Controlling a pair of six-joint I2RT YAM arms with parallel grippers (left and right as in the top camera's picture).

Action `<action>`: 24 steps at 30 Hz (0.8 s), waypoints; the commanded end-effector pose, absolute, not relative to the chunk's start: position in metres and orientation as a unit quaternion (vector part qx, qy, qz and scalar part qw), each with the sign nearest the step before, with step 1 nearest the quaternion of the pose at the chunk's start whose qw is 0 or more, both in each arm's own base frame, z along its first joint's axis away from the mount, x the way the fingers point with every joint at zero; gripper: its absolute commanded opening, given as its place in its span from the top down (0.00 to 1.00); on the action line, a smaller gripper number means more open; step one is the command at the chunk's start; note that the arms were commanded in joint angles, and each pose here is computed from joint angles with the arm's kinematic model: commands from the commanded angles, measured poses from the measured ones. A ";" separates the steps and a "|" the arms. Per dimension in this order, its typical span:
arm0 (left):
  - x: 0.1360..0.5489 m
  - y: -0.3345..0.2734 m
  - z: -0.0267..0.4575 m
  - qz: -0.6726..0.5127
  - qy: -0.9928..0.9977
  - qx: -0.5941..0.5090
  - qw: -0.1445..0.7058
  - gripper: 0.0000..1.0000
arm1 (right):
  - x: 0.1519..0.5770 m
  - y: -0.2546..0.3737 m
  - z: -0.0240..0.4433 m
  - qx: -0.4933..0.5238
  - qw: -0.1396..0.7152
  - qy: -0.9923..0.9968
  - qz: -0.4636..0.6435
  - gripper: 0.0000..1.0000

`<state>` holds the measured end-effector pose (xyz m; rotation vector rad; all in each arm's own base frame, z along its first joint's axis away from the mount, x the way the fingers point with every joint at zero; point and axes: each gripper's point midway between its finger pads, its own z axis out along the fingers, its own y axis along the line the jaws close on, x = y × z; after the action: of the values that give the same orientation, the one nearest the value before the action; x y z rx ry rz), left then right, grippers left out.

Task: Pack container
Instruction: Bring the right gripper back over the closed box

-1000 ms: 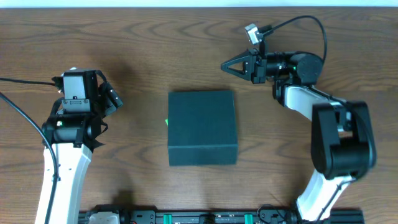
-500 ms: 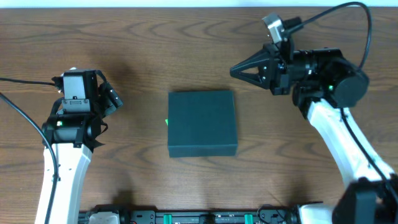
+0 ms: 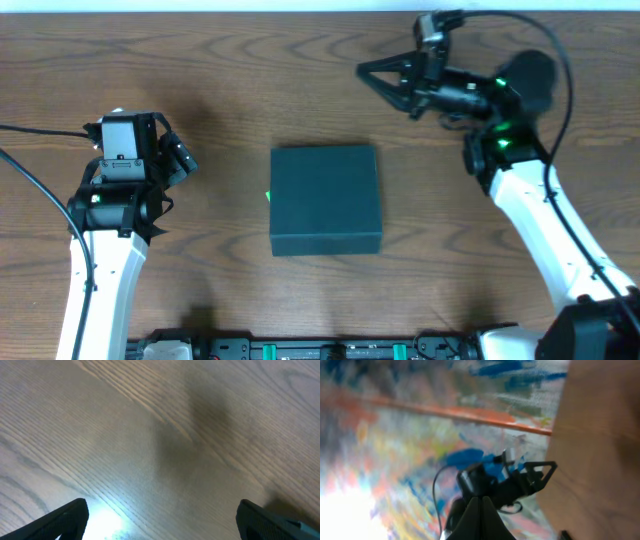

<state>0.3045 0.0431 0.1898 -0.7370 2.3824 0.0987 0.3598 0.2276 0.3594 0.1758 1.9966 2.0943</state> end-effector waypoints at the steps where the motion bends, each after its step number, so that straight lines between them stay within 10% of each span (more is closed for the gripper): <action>1: 0.305 0.047 0.196 0.045 0.901 -0.283 0.325 0.05 | 0.372 0.248 0.354 0.072 0.181 0.699 0.688 0.98; 24: 0.305 0.047 0.196 0.045 0.901 -0.283 0.325 0.05 | 0.253 0.351 0.171 -0.181 0.224 0.920 0.265 0.98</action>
<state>0.3045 0.0431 0.1898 -0.7370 2.3824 0.0987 0.2398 0.3501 0.1864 -0.4037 2.5903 0.9133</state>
